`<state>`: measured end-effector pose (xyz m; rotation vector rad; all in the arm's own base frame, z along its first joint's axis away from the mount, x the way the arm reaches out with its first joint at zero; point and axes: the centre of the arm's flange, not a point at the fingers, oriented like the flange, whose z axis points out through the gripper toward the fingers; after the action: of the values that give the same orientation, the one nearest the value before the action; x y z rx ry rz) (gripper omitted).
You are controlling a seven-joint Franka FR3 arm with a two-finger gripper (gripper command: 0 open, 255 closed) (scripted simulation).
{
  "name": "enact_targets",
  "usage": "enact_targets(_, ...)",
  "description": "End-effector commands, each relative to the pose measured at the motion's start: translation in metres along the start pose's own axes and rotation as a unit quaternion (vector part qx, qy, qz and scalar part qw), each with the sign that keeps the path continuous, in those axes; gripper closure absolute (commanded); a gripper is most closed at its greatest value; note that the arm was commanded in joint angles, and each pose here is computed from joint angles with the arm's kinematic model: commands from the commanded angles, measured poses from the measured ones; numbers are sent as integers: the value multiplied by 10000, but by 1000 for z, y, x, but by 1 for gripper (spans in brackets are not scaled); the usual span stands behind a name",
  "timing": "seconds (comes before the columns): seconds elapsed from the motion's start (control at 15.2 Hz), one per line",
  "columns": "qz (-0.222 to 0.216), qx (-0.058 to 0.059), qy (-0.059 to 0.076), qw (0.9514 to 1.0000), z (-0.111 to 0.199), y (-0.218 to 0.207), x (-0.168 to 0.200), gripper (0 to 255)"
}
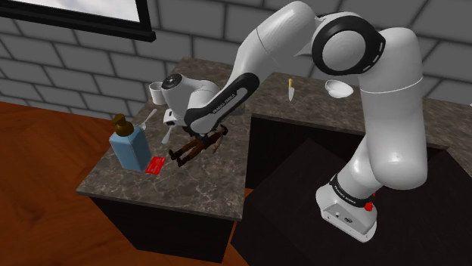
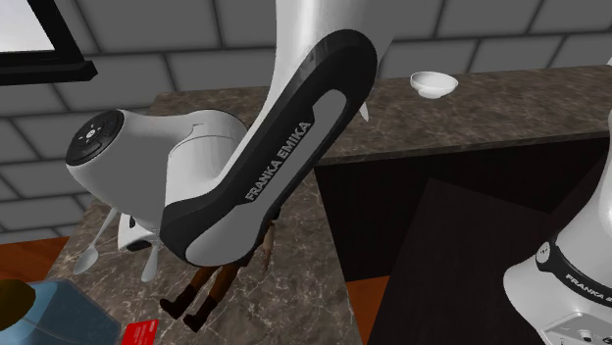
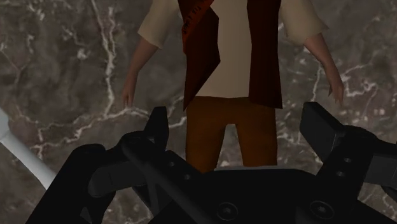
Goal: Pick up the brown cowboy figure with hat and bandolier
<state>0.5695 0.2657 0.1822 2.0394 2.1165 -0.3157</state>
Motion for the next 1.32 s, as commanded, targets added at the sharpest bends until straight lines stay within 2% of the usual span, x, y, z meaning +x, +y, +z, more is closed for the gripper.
enact_targets(0.0, -2, -2, 1, 10000, 10, 1, 3, 0)
enact_targets(0.2, -3, -2, 1, 10000, 18, 1, 6, 0)
enact_targets(0.26, -2, -2, 1, 10000, 18, 1, 5, 255)
enact_targets(0.86, -2, -2, 1, 10000, 18, 1, 6, 255)
enact_targets(1.25, -2, -2, 1, 10000, -12, 0, -3, 255)
